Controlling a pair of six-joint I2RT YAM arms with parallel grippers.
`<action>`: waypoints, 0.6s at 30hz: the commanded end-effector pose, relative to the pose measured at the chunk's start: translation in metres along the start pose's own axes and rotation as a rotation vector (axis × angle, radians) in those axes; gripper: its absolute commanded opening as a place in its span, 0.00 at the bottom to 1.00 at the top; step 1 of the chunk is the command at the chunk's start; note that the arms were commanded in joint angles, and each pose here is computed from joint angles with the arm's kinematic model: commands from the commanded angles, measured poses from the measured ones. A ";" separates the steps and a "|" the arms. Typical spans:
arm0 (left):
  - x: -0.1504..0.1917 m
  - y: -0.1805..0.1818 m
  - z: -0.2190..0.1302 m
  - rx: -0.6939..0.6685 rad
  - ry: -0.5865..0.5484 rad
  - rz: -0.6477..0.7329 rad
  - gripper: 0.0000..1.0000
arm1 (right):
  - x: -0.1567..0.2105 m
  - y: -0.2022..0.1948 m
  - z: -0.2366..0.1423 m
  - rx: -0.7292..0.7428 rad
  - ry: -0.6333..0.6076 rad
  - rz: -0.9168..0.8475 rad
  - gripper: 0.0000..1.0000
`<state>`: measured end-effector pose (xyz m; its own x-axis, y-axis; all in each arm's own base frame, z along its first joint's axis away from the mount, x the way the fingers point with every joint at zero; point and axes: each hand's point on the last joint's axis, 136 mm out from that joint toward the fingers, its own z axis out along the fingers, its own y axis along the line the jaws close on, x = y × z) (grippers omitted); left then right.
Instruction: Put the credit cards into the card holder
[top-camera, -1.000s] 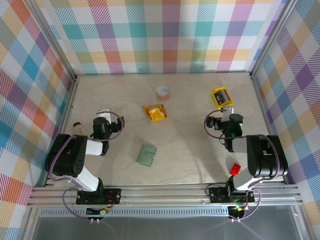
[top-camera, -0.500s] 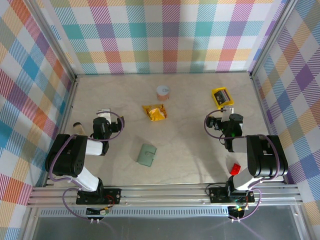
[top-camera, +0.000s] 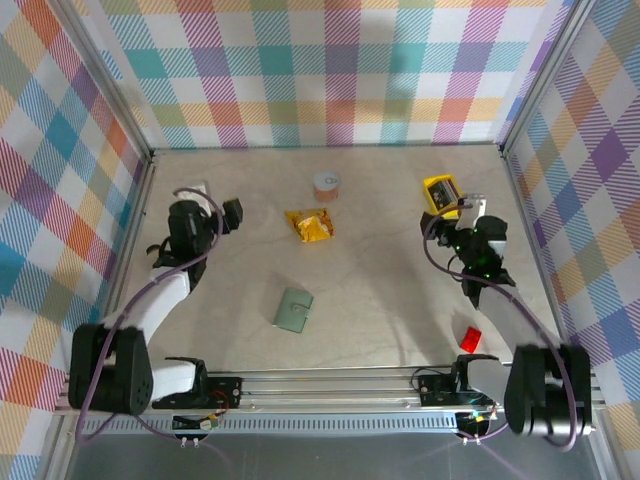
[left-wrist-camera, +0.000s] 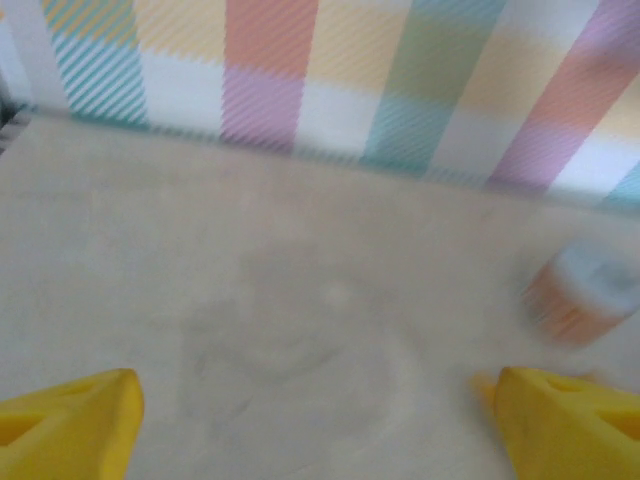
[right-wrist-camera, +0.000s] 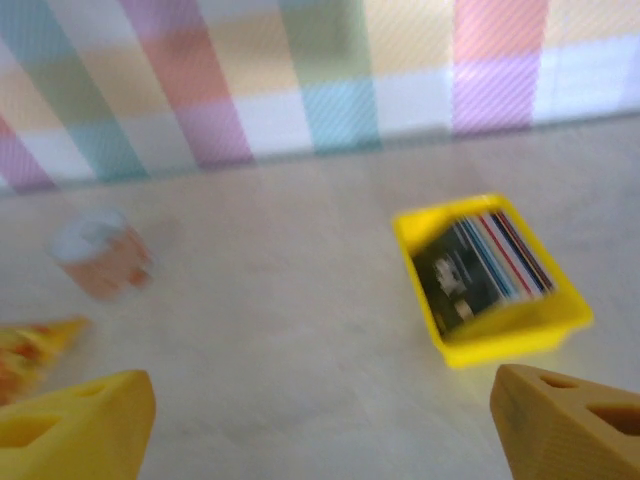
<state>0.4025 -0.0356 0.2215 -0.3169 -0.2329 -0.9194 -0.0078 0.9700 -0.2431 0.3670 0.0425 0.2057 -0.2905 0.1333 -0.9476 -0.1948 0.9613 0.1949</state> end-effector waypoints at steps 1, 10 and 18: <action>0.043 -0.030 -0.025 0.114 0.260 -0.252 0.88 | 0.035 0.043 -0.019 -0.168 0.222 0.221 0.84; 0.087 -0.095 -0.102 0.414 0.673 -0.427 0.81 | 0.081 0.185 -0.069 -0.545 0.630 0.431 0.69; 0.151 -0.107 -0.124 0.390 0.885 -0.390 0.73 | 0.145 0.243 -0.080 -0.561 0.892 0.503 0.59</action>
<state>0.2616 -0.1571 0.1753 -0.8864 -0.2792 -0.3692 0.0725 0.7041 -0.7064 0.2070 0.2610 0.1383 -0.9368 0.0149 -0.3495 -0.2730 0.5936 0.7571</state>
